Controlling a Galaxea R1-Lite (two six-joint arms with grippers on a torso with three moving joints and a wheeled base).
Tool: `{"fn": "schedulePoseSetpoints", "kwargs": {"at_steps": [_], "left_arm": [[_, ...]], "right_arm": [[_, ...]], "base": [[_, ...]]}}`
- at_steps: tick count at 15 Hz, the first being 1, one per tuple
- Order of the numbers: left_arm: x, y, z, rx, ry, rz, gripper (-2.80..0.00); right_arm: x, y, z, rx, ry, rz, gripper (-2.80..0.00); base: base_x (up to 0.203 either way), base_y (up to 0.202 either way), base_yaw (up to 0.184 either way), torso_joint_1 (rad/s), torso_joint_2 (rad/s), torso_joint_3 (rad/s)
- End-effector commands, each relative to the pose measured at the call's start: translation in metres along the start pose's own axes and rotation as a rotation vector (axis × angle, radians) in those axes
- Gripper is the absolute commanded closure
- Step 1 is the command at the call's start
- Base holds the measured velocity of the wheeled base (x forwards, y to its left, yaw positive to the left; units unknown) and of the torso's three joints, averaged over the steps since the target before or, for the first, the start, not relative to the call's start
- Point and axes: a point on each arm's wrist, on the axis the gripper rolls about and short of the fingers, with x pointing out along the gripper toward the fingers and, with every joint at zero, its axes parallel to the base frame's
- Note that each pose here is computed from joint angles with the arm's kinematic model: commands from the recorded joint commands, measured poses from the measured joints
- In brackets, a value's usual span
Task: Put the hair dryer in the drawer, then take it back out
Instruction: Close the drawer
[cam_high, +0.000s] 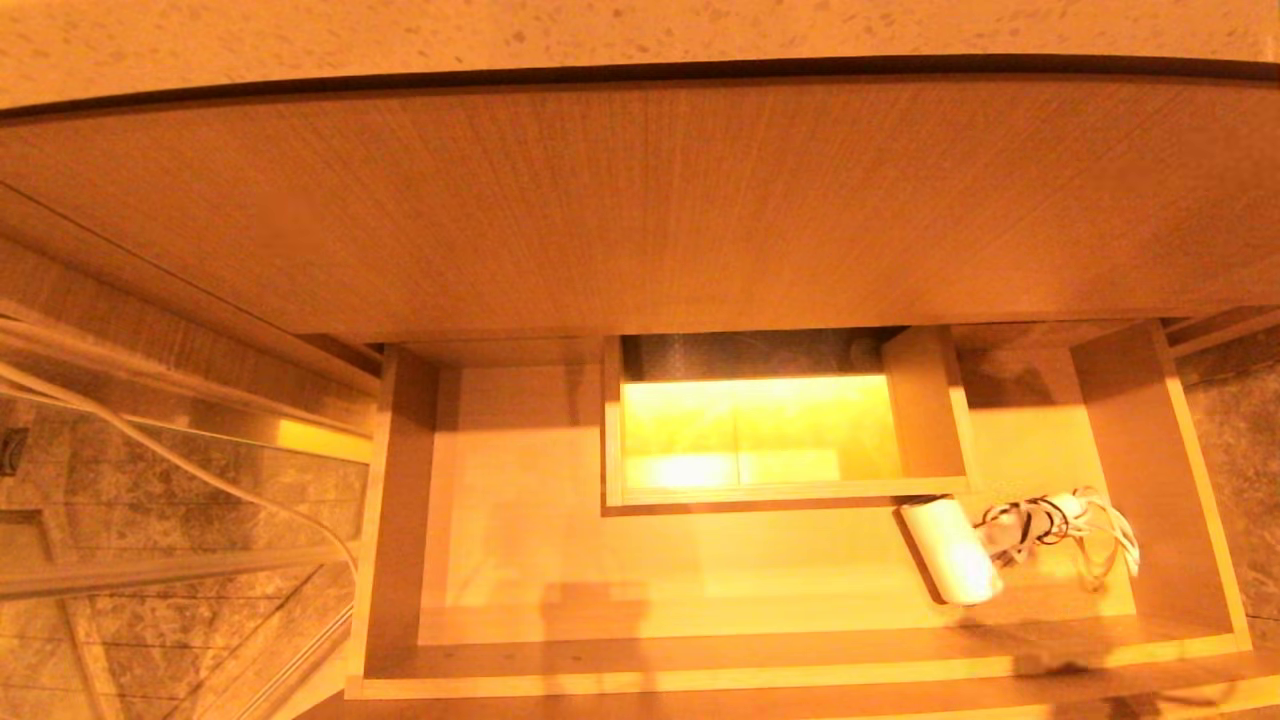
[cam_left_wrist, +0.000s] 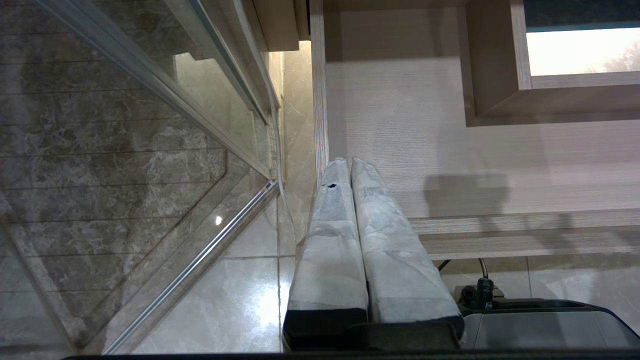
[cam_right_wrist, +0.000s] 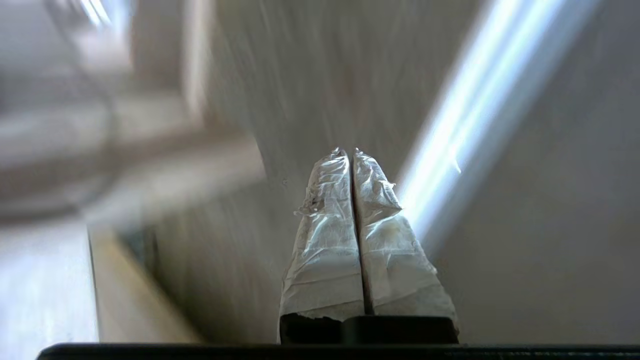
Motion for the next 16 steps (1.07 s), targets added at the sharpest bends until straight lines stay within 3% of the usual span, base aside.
{"fn": "schedulePoseSetpoints", "kwargs": {"at_steps": [1,3,7,10,13,16], "left_arm": [[0.000,0.000,0.000,0.000,0.000,0.000,0.00],[0.000,0.000,0.000,0.000,0.000,0.000,0.00],[0.000,0.000,0.000,0.000,0.000,0.000,0.00],[0.000,0.000,0.000,0.000,0.000,0.000,0.00],[0.000,0.000,0.000,0.000,0.000,0.000,0.00],[0.000,0.000,0.000,0.000,0.000,0.000,0.00]], "right_arm": [[-0.021,-0.009,-0.029,0.010,0.144,0.007,0.00],[-0.015,-0.005,-0.042,0.032,0.313,0.058,0.00],[0.013,0.016,-0.045,0.102,0.533,0.197,0.00],[0.038,0.032,-0.037,0.236,0.628,0.382,0.00],[0.060,0.046,-0.033,0.240,0.699,0.490,0.00],[0.079,0.058,-0.031,0.200,0.765,0.537,0.00]], "base": [[0.000,0.000,0.000,0.000,0.00,0.000],[0.000,0.000,0.000,0.000,0.00,0.000],[0.000,0.000,0.000,0.000,0.00,0.000],[0.000,0.000,0.000,0.000,0.00,0.000],[0.000,0.000,0.000,0.000,0.00,0.000],[0.000,0.000,0.000,0.000,0.00,0.000]]}}
